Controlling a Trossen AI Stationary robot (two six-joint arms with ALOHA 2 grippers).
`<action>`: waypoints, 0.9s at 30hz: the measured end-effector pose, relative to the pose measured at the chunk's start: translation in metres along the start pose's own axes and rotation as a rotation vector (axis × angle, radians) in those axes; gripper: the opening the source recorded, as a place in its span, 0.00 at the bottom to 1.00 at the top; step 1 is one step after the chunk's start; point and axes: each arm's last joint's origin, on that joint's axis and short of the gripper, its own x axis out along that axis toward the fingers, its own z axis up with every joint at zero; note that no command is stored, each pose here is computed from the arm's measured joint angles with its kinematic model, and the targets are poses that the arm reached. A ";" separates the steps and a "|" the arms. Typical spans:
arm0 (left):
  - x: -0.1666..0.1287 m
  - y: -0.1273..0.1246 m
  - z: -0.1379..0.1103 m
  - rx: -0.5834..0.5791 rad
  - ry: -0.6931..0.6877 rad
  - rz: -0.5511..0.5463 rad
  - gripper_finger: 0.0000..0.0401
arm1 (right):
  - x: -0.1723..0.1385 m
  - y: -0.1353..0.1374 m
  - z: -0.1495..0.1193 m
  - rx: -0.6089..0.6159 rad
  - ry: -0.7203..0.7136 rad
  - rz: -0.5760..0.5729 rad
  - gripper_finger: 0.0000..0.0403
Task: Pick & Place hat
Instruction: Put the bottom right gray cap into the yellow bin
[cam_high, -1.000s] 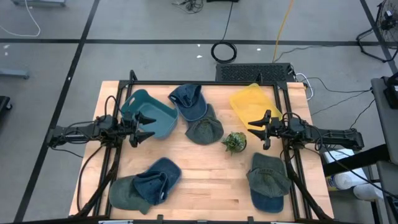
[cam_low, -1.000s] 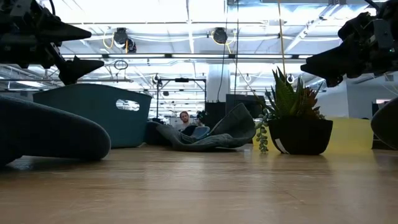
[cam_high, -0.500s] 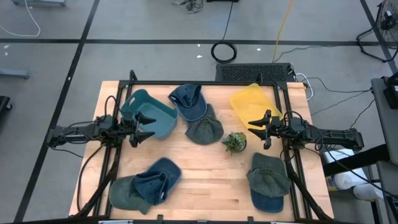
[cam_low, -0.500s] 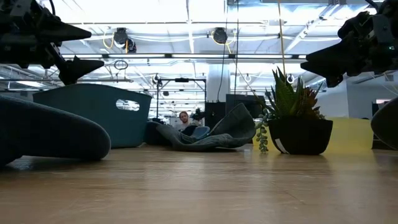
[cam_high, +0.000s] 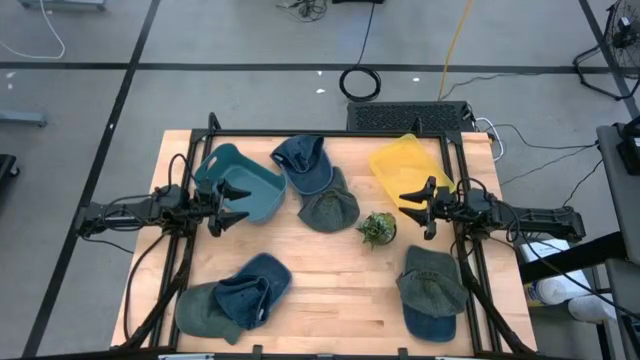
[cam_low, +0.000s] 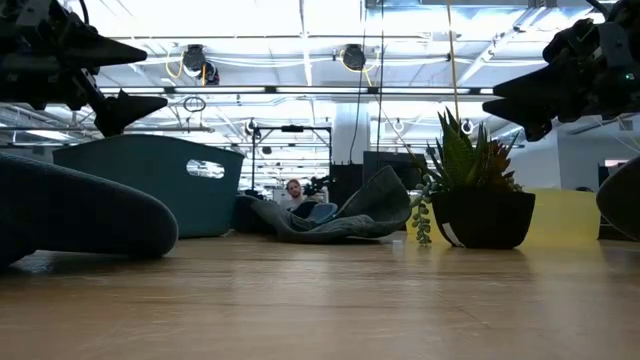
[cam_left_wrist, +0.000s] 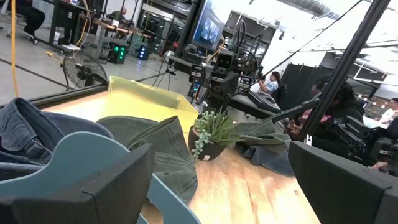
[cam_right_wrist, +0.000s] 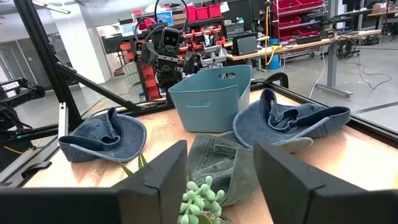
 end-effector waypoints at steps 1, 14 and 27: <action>0.000 0.000 0.000 0.000 0.000 0.000 0.94 | 0.000 0.000 0.000 0.000 0.000 0.000 0.47; 0.000 0.000 0.000 0.000 0.000 0.000 0.94 | -0.006 0.006 0.037 -0.013 0.013 -0.029 0.57; 0.000 0.000 0.000 0.000 0.000 0.000 0.94 | -0.004 0.018 0.099 0.023 0.145 -0.055 0.61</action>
